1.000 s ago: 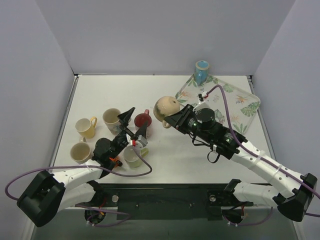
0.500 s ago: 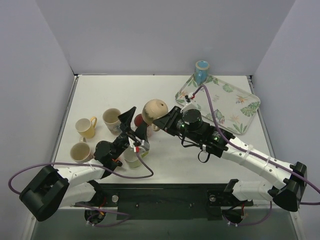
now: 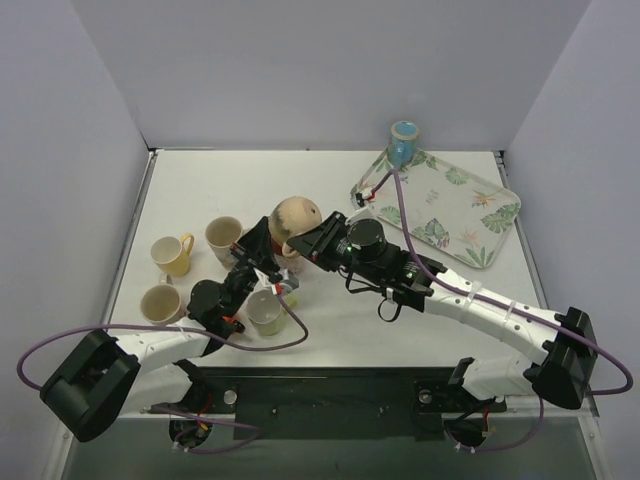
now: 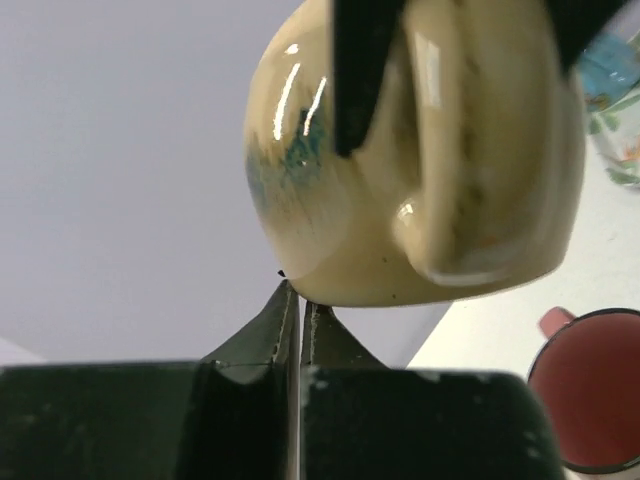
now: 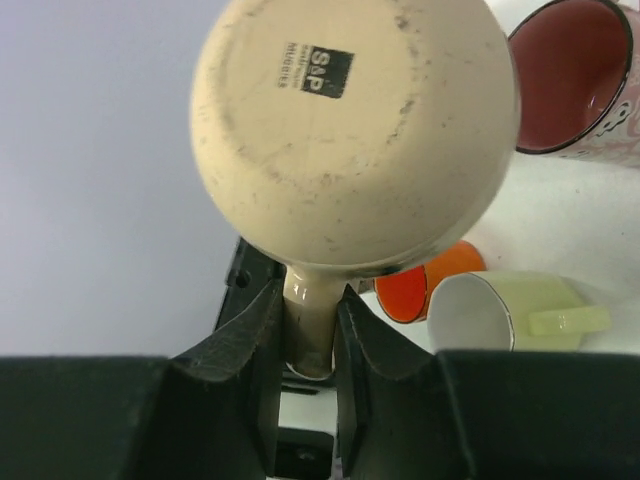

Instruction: Turn the mug right side up

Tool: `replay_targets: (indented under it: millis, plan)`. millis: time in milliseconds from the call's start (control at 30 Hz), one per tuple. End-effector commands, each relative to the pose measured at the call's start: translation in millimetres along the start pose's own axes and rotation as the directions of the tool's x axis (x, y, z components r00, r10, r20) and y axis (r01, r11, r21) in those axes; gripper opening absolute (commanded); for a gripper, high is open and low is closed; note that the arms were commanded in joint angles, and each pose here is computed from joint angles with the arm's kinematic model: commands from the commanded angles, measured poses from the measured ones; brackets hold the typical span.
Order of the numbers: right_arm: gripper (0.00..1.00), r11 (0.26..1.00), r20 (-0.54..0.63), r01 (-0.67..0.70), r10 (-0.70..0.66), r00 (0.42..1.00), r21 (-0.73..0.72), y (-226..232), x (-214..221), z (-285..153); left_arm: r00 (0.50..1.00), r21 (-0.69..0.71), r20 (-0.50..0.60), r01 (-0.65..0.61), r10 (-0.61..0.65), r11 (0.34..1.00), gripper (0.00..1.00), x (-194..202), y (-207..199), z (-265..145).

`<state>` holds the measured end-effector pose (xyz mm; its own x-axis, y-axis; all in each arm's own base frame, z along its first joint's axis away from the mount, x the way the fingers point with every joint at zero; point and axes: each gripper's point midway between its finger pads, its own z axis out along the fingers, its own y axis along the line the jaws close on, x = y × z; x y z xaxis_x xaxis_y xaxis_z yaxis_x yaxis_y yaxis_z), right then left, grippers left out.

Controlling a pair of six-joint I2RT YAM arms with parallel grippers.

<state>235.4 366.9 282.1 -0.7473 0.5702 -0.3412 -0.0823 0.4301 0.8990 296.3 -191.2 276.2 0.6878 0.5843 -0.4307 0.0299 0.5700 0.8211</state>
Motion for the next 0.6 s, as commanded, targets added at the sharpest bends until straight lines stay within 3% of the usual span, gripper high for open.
replay_targets:
  millis: [0, 167, 333, 567]
  plan:
    - [0.0, 0.979, -0.067, -0.018, 0.004, 0.998, -0.205, 53.2, 15.7, 1.4, 0.955, -0.315, 0.293, 0.065, 0.032, 0.947, 0.0, -74.7, 90.2, -11.2]
    - [0.0, 0.982, -0.053, -0.021, 0.011, 0.999, -0.185, 45.6, 10.8, 6.7, 0.953, -0.322, 0.301, 0.066, 0.036, 0.944, 0.0, -76.6, 92.8, -18.7]
    - [0.0, 0.98, -0.04, -0.004, -0.004, 0.999, -0.2, 52.6, 6.0, 3.6, 0.938, -0.286, 0.326, -0.017, 0.114, 0.958, 0.02, -82.8, 78.7, -18.5]
    - [0.0, 0.995, 0.073, 0.057, -0.051, 0.996, -0.081, 14.3, -23.0, -0.6, 0.962, -0.27, 0.272, 0.059, 0.017, 0.961, 0.03, -65.6, 78.0, -11.7]
